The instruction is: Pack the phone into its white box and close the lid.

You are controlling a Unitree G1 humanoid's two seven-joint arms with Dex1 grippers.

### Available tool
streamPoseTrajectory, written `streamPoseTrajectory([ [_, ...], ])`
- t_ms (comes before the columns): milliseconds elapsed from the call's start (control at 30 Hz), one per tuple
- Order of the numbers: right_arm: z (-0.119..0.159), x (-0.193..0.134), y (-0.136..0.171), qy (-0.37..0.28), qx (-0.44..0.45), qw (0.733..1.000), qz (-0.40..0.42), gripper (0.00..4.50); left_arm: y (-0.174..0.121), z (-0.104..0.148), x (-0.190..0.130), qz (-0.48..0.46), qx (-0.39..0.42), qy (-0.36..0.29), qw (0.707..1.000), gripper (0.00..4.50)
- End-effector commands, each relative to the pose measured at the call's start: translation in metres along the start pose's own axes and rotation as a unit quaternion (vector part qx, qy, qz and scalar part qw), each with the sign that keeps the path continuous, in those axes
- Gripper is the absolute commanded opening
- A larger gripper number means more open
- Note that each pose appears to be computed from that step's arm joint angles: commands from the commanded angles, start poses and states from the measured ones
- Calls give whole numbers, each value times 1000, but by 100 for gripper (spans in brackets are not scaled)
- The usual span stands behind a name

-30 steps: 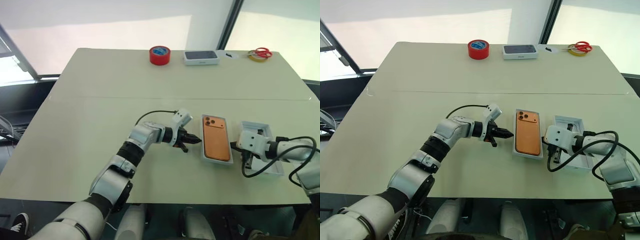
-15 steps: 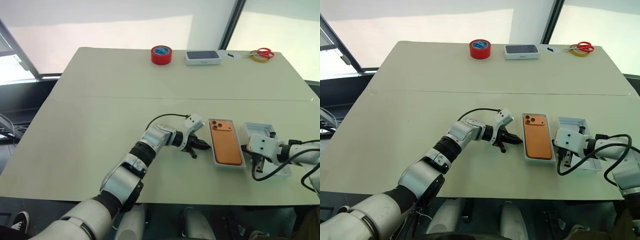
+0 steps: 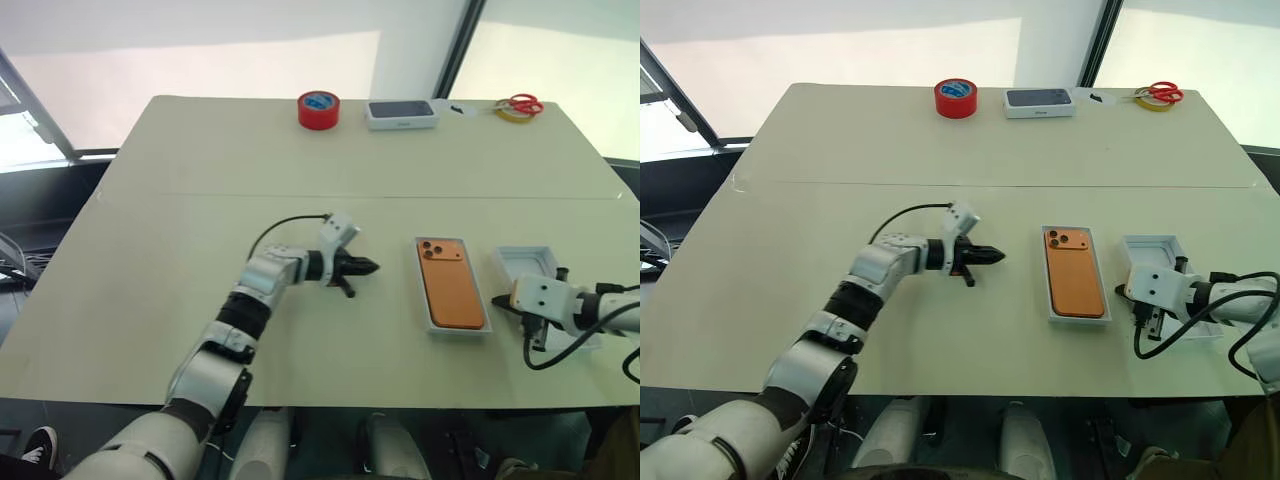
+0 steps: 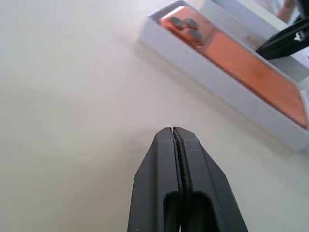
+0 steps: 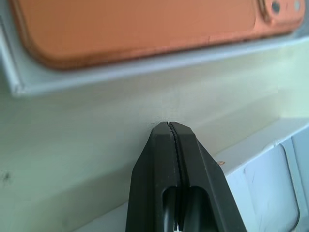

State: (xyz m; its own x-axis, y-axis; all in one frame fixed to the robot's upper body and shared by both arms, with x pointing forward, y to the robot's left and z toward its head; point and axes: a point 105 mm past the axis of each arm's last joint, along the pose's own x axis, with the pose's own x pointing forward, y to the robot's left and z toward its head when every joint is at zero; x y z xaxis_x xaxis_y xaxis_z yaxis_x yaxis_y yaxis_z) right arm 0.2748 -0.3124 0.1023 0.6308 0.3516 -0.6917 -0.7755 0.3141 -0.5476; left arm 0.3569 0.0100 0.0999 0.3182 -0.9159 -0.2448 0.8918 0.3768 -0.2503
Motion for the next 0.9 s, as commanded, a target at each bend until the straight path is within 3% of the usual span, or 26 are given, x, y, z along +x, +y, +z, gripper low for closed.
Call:
streamPoseTrajectory([
  [33, 12, -10, -16, -50, 81, 995, -19, 0, -9, 31, -29, -20, 37, -57, 997, 55],
  [67, 16, -11, -17, -64, 97, 993, -14, 56, -12, 31, -37, -26, 52, -54, 997, 85],
  [200, 28, -18, -29, -100, 116, 987, -45, 231, -16, 39, -70, -18, 94, -75, 993, 280],
  [267, 28, -22, -40, -104, 153, 980, -78, 337, -20, 38, -91, -17, 172, -75, 982, 384],
  [333, 28, -26, -47, -100, 172, 974, -109, 445, -22, 38, -106, -12, 203, -80, 976, 391],
  [533, 26, -34, -45, -81, 299, 939, -151, 445, -26, 25, -139, -23, 251, -87, 964, 391],
  [633, 14, -34, -22, 1, 304, 942, -141, 445, -33, 16, -145, -54, 265, -88, 959, 391],
  [833, 13, -30, 1, 65, 407, 905, -109, 445, -48, 10, -147, -106, 293, -91, 946, 391],
  [900, 11, -28, -3, 74, 457, 878, -119, 445, -52, 9, -147, -120, 304, -92, 941, 391],
])
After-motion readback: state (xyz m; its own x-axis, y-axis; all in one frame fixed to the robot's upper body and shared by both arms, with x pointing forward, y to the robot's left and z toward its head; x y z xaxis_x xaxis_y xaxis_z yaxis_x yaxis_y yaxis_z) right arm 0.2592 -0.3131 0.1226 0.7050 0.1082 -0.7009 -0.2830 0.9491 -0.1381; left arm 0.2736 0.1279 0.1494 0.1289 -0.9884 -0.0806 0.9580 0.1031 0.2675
